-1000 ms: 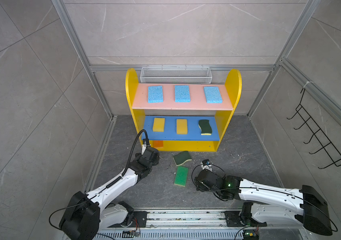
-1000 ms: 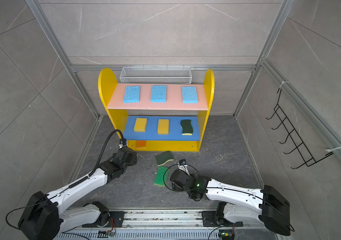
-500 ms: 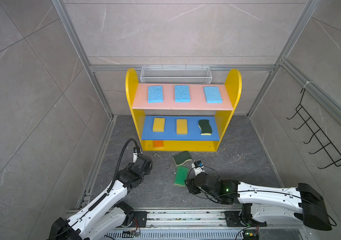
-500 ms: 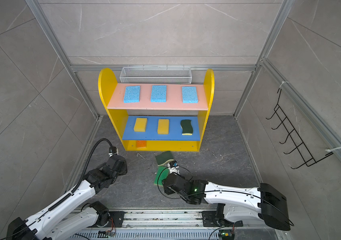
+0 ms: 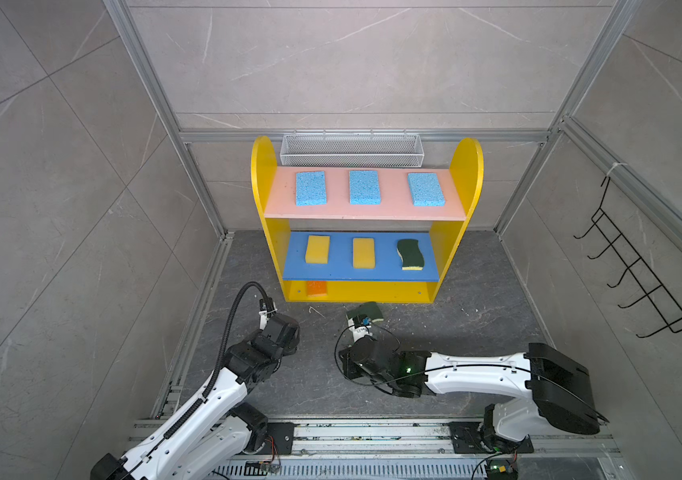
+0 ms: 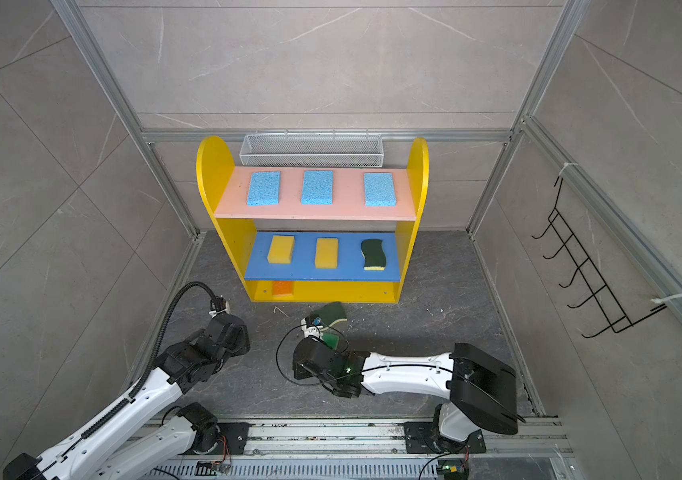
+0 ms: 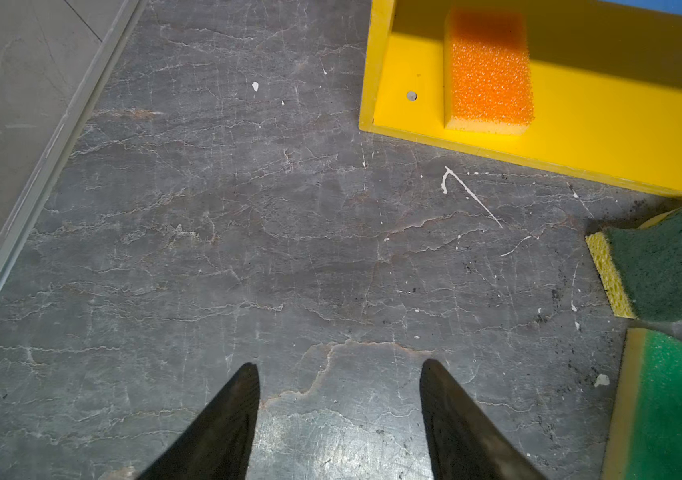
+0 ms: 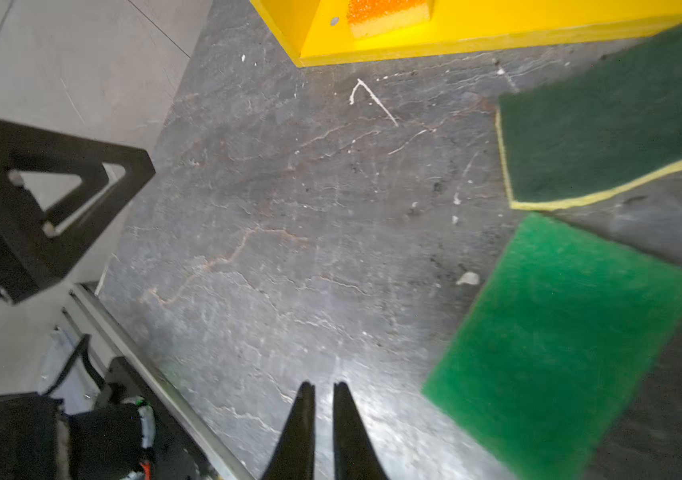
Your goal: Place and organize the cleaning sponges onto the shelf
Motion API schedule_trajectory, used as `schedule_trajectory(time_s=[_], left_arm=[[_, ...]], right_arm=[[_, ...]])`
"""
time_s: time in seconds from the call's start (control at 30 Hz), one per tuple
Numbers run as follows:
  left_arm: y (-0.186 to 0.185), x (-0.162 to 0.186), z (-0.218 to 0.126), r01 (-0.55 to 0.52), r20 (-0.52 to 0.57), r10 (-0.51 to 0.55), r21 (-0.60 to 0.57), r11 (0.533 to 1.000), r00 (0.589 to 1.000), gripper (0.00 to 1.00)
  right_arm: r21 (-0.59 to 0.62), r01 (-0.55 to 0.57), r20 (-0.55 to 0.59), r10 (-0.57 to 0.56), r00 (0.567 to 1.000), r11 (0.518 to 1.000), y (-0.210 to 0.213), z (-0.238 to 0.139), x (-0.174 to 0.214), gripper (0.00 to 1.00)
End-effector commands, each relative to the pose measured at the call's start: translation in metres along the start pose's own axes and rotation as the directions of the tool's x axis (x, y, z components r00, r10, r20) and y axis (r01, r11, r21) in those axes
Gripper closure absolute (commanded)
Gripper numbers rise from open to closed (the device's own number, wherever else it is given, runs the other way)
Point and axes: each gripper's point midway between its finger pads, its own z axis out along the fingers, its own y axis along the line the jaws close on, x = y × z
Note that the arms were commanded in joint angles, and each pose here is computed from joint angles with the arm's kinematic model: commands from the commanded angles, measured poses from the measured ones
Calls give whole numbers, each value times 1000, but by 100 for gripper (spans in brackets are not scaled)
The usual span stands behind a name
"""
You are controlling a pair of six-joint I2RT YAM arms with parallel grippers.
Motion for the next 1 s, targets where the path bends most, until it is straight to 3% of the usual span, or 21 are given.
schedule_trajectory(time_s=[0.0, 0.3, 0.4, 0.53, 0.97], left_arm=[[-2, -6, -12, 55, -13, -55, 27, 998, 998, 35], [-1, -10, -27, 90, 5, -91, 80, 993, 996, 35], [6, -10, -32, 93, 0, -93, 49, 994, 996, 35], [18, -8, -32, 84, -13, -84, -19, 996, 996, 35], [15, -10, -33, 107, 5, -107, 17, 994, 994, 35]], right_arm=[[-92, -49, 31, 52, 998, 995, 32, 16, -12, 98], [-138, -125, 70, 136, 988, 982, 51, 56, -22, 100], [-159, -177, 83, 191, 978, 971, 53, 72, -27, 100], [-157, -257, 98, 274, 957, 954, 47, 96, -32, 100], [-123, -392, 216, 410, 886, 912, 13, 133, -59, 100]])
